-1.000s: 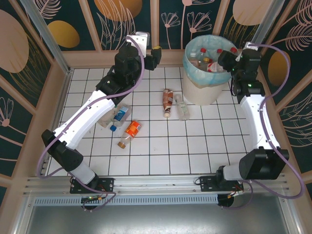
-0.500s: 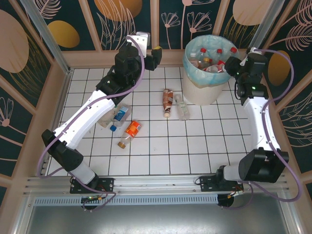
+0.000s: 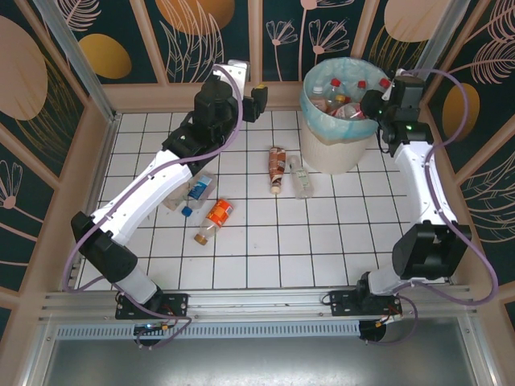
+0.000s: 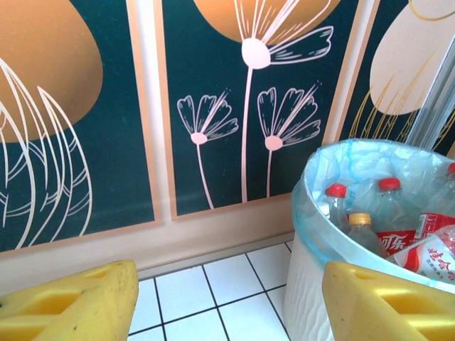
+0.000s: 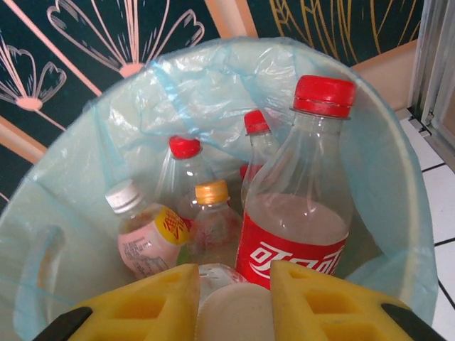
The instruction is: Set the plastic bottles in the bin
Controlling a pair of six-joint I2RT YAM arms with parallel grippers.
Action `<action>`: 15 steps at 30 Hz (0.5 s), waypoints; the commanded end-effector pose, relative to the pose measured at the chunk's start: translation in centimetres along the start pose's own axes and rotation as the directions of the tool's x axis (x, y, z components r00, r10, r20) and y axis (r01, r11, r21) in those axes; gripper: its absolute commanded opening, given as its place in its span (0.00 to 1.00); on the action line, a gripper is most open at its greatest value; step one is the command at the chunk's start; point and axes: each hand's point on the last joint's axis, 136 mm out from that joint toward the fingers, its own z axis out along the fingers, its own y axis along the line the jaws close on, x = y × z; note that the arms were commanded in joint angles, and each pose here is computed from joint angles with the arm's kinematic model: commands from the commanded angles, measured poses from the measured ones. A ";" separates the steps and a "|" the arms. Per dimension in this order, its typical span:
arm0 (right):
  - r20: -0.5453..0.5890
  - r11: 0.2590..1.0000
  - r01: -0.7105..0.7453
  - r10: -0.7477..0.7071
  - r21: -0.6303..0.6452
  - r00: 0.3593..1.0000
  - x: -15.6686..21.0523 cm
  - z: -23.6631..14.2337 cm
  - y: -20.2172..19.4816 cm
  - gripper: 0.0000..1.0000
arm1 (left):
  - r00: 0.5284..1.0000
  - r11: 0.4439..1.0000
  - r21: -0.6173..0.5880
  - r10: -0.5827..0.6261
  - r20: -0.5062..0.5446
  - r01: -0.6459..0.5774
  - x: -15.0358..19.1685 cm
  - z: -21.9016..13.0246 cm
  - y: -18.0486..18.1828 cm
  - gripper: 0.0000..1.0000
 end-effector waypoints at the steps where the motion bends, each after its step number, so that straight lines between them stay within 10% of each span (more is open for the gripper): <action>1: -0.125 0.998 0.062 -0.058 0.025 0.990 2.7 1.1 0.7 0.32 | 0.999 1.000 -0.010 -0.019 0.041 0.019 -1.4 -1.2 0.7 0.69; 15: -0.275 0.978 0.165 -0.125 0.127 0.953 5.7 3.9 -1.2 0.36 | 0.999 0.999 -0.038 -0.012 0.032 0.013 -0.8 -2.2 1.6 0.70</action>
